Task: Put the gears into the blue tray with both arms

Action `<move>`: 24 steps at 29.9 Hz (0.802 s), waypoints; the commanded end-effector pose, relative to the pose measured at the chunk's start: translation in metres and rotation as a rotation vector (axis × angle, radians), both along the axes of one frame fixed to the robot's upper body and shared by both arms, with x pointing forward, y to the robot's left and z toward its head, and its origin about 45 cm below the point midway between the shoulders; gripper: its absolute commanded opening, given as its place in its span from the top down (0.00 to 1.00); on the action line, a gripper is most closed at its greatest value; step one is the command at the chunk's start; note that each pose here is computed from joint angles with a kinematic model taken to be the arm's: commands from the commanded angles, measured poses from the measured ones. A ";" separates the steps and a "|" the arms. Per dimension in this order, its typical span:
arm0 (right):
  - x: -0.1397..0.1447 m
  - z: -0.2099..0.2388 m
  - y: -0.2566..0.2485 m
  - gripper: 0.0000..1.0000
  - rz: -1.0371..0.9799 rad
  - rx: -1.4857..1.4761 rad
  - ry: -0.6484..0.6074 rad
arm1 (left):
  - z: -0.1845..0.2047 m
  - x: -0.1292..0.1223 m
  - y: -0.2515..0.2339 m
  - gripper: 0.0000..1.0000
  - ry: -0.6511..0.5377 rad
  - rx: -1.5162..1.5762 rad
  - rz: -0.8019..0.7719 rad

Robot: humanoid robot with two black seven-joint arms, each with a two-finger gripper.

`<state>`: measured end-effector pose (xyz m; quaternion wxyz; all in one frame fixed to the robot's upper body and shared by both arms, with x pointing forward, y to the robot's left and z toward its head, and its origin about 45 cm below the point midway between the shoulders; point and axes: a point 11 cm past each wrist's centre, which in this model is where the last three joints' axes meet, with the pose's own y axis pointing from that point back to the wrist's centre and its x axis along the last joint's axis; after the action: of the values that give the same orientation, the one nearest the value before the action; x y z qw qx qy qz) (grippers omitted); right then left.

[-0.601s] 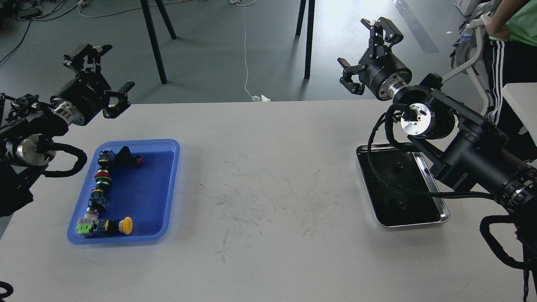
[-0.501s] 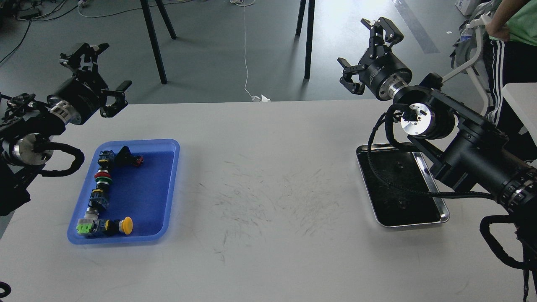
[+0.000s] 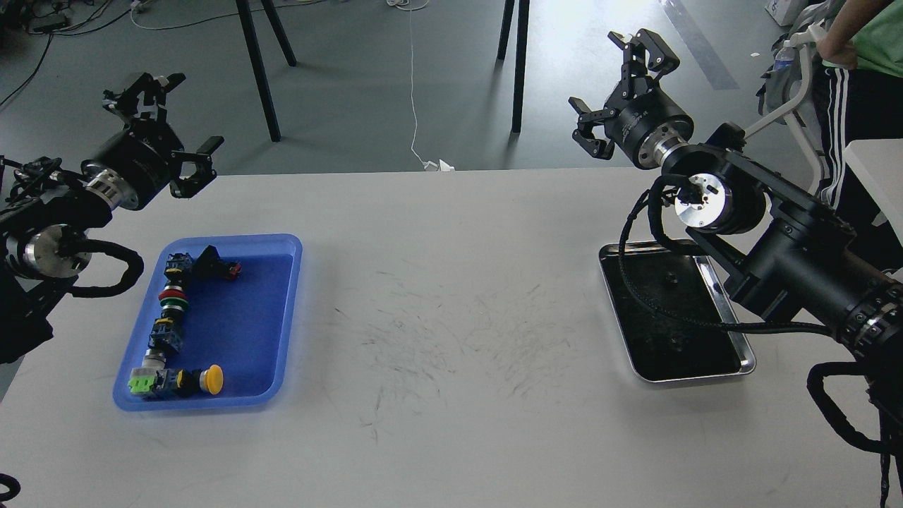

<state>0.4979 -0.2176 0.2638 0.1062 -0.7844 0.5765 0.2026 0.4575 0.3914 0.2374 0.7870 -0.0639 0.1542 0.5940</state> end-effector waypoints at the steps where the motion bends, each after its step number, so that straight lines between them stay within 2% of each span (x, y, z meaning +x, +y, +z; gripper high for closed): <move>1: 0.000 0.000 0.000 0.01 0.000 0.003 0.000 | 0.000 0.000 -0.001 0.01 -0.002 -0.002 0.000; 24: 0.001 0.002 0.000 0.01 -0.004 0.007 -0.004 | 0.008 0.003 -0.001 0.01 -0.011 0.002 -0.003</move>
<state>0.4985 -0.2181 0.2655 0.1103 -0.7834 0.5771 0.2029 0.4583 0.3913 0.2396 0.7869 -0.0671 0.1536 0.5939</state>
